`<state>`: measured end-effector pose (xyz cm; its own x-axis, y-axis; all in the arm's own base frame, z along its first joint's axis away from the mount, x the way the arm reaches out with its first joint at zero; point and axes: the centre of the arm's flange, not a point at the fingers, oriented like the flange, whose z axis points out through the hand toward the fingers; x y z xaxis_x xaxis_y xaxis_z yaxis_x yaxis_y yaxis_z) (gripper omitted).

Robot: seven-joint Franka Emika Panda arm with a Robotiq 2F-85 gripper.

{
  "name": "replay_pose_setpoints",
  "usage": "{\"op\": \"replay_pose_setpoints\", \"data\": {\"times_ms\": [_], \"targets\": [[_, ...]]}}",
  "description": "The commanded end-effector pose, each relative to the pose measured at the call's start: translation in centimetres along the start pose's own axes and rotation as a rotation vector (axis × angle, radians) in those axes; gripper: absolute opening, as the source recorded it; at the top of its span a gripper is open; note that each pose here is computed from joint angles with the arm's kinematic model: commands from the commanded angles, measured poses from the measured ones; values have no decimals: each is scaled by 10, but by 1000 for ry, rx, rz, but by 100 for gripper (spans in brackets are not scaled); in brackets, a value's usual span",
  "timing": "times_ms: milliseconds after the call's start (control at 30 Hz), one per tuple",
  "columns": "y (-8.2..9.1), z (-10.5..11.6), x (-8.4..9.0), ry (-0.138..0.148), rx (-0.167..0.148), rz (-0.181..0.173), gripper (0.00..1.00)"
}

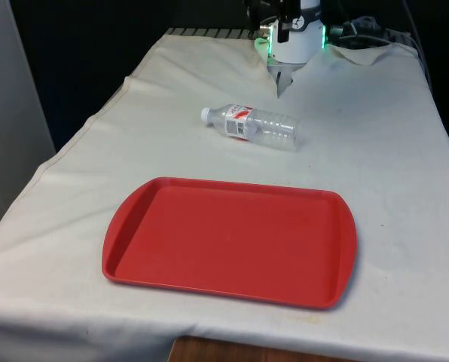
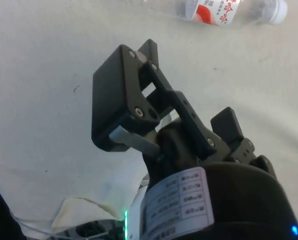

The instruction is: Place the bottle upright on the tray.

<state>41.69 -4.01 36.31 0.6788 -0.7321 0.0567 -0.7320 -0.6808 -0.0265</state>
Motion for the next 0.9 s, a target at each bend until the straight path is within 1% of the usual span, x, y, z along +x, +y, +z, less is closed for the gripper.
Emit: {"op": "replay_pose_setpoints", "data": {"times_ms": [0, 33, 67, 133, 267, 300, 333, 367, 500, 533, 600, 633, 667, 700, 767, 800, 833, 867], "targets": [[0, 1, 1, 1, 8, 13, 100], [0, 0, 0, 0, 0, 0, 100], [0, 2, 2, 0, 8, 18, 100], [0, 2, 2, -3, 8, 37, 100], [-1, 2, 2, -6, 10, 60, 100], [-1, 3, 3, -9, 12, 72, 100], [0, 2, 2, -8, 0, 61, 100], [-1, 3, 2, -11, 11, 79, 100], [-1, 3, 3, -16, 15, 102, 100], [-1, 3, 3, -17, 16, 114, 100], [-1, 4, 3, -18, 16, 119, 100], [0, 3, 2, -17, 6, 109, 100], [-1, 4, 3, -19, 17, 125, 100], [-1, 4, 3, -21, 19, 137, 100], [-1, 4, 3, -25, 22, 147, 100], [-1, 4, 3, -28, 26, 158, 100], [-1, 4, 3, -28, 26, 158, 100], [-1, 4, 3, -32, 27, 169, 100]]}}
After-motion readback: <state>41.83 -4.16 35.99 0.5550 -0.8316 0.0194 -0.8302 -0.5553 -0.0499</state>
